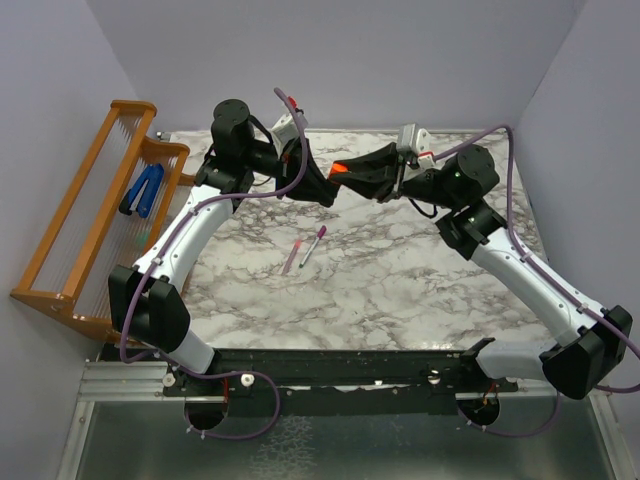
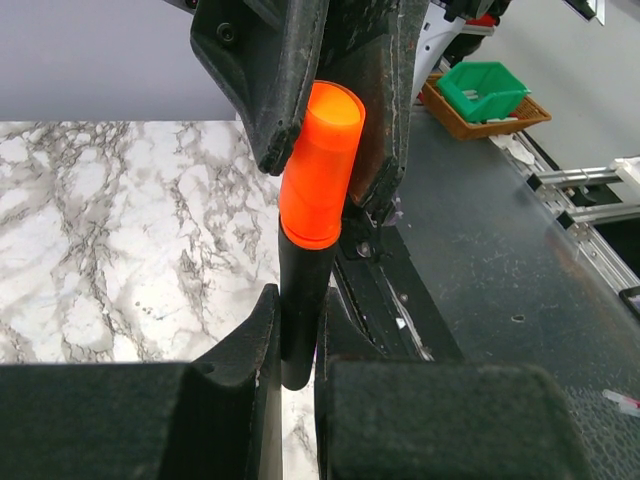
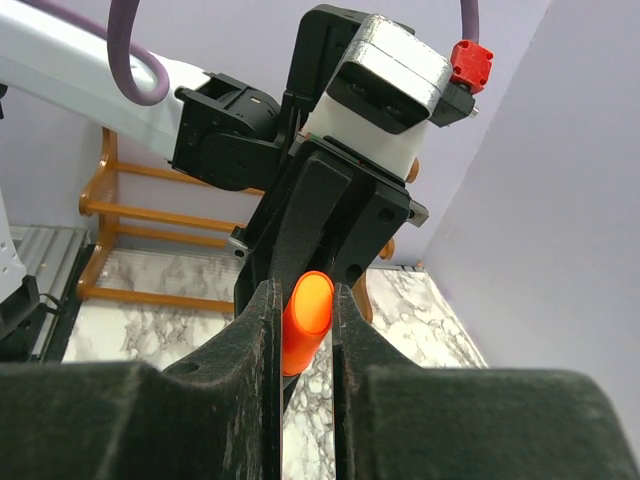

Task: Insert the pens into the pen caps

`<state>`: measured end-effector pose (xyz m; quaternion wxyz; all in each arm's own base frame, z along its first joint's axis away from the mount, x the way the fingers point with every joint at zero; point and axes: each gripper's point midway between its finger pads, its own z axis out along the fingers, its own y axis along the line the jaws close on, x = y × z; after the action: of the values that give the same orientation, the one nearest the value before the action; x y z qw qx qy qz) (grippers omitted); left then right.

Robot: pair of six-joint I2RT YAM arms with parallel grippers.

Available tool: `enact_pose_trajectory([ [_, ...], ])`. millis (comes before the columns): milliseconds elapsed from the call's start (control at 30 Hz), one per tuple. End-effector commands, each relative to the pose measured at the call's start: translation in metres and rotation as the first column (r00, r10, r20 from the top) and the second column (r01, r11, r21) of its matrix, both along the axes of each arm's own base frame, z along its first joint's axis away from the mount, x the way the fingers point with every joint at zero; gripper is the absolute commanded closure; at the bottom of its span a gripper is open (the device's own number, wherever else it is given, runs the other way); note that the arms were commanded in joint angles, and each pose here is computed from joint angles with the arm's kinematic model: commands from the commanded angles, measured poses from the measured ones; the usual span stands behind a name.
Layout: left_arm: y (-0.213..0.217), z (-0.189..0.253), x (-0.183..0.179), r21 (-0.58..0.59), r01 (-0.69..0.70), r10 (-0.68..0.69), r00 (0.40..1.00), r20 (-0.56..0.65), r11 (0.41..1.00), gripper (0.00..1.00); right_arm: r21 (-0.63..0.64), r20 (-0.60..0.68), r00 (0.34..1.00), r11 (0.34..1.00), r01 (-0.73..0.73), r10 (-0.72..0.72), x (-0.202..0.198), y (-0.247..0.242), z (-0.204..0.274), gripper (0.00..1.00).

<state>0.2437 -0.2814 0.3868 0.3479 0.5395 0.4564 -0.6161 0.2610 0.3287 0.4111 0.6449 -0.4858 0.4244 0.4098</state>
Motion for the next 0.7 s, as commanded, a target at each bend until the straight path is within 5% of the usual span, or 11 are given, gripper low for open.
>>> enact_pose_trajectory([
  [0,0.013,0.159,-0.062,-0.312,-0.063,0.199,0.883,0.425,0.948,1.0,-0.405,-0.859,0.497,0.757,-0.512,-0.123,-0.114,-0.022,-0.297,0.99],
  [667,0.024,0.191,-0.084,-0.401,-0.077,0.28,0.832,0.478,0.913,1.0,-0.476,-0.857,0.459,0.701,-0.532,-0.234,-0.118,-0.031,-0.326,0.99],
])
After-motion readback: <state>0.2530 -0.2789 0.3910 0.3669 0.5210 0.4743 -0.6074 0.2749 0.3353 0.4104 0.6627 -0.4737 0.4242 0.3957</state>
